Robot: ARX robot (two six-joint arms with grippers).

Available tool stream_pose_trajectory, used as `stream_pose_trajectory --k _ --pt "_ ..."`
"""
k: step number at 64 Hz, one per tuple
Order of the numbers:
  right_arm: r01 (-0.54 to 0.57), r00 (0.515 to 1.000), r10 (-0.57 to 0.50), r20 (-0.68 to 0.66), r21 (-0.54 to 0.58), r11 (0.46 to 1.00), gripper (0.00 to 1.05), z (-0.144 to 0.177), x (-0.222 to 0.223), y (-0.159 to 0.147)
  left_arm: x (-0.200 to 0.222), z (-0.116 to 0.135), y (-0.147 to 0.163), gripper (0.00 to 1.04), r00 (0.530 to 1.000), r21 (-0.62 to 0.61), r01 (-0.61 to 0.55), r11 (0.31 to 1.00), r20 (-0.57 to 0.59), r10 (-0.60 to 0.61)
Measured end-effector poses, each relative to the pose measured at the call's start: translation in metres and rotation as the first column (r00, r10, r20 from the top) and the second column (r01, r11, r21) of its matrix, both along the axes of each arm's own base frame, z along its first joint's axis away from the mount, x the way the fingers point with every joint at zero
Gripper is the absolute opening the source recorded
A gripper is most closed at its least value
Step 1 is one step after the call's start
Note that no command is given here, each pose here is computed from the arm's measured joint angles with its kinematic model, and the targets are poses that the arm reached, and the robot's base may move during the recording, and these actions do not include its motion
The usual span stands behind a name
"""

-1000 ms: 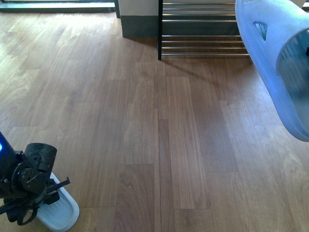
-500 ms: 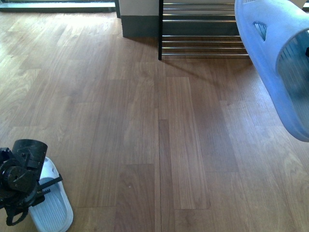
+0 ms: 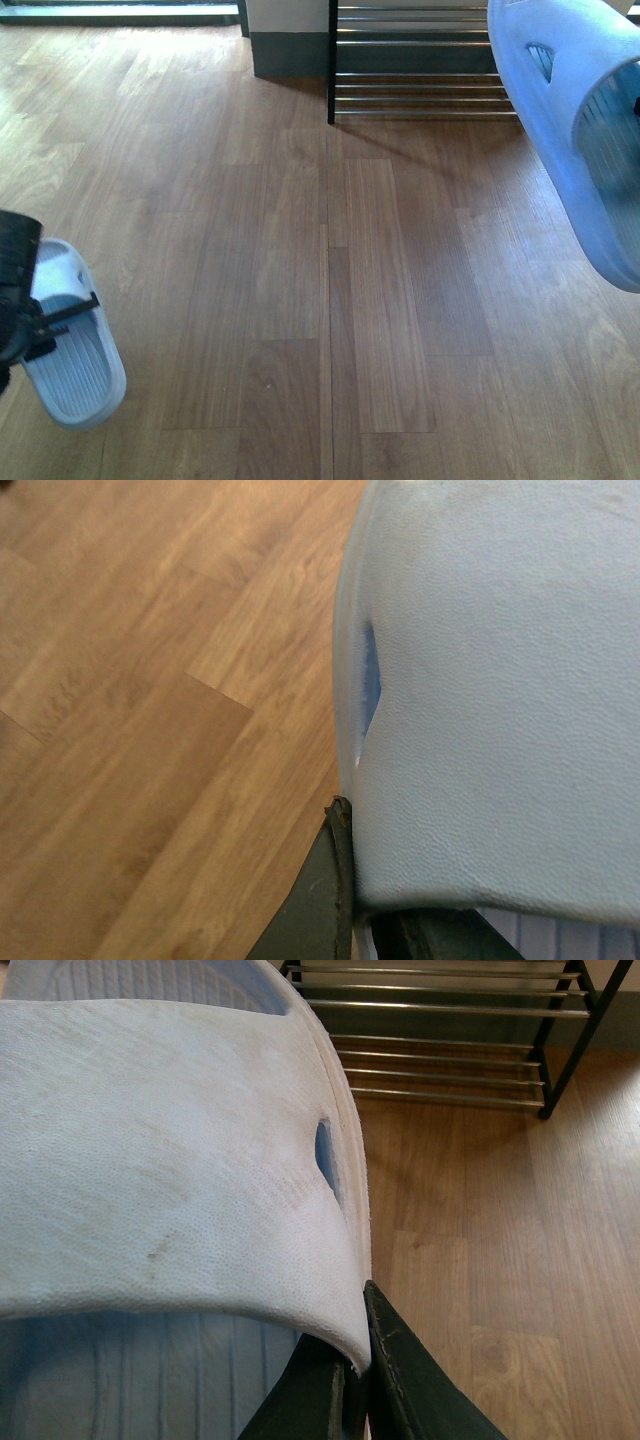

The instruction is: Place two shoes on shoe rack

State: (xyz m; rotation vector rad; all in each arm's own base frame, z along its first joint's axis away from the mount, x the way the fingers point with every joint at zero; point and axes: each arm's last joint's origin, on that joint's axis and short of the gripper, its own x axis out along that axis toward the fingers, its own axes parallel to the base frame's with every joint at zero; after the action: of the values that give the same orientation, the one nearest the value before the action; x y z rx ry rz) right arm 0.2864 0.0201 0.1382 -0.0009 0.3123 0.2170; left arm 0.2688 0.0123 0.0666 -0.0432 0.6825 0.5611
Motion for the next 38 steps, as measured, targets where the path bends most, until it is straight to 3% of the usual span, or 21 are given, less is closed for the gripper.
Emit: stream_pose_trajectory --k 10,22,31,38 --pt "0.0 1.0 0.0 0.0 0.0 1.0 0.02 0.0 0.0 0.0 -0.045 0.054 -0.015 0.02 0.995 0.068 0.082 0.994 0.041 -0.085" --pt "0.0 1.0 0.0 0.0 0.0 1.0 0.02 0.0 0.0 0.0 -0.093 0.115 -0.031 0.02 0.979 0.159 0.097 0.983 0.16 -0.122" --pt "0.0 1.0 0.0 0.0 0.0 1.0 0.02 0.0 0.0 0.0 -0.116 0.135 -0.031 0.02 0.961 0.161 0.098 0.982 0.24 -0.135" --pt "0.0 1.0 0.0 0.0 0.0 1.0 0.02 0.0 0.0 0.0 -0.117 0.135 -0.031 0.02 0.961 0.162 0.095 0.982 0.241 -0.133"
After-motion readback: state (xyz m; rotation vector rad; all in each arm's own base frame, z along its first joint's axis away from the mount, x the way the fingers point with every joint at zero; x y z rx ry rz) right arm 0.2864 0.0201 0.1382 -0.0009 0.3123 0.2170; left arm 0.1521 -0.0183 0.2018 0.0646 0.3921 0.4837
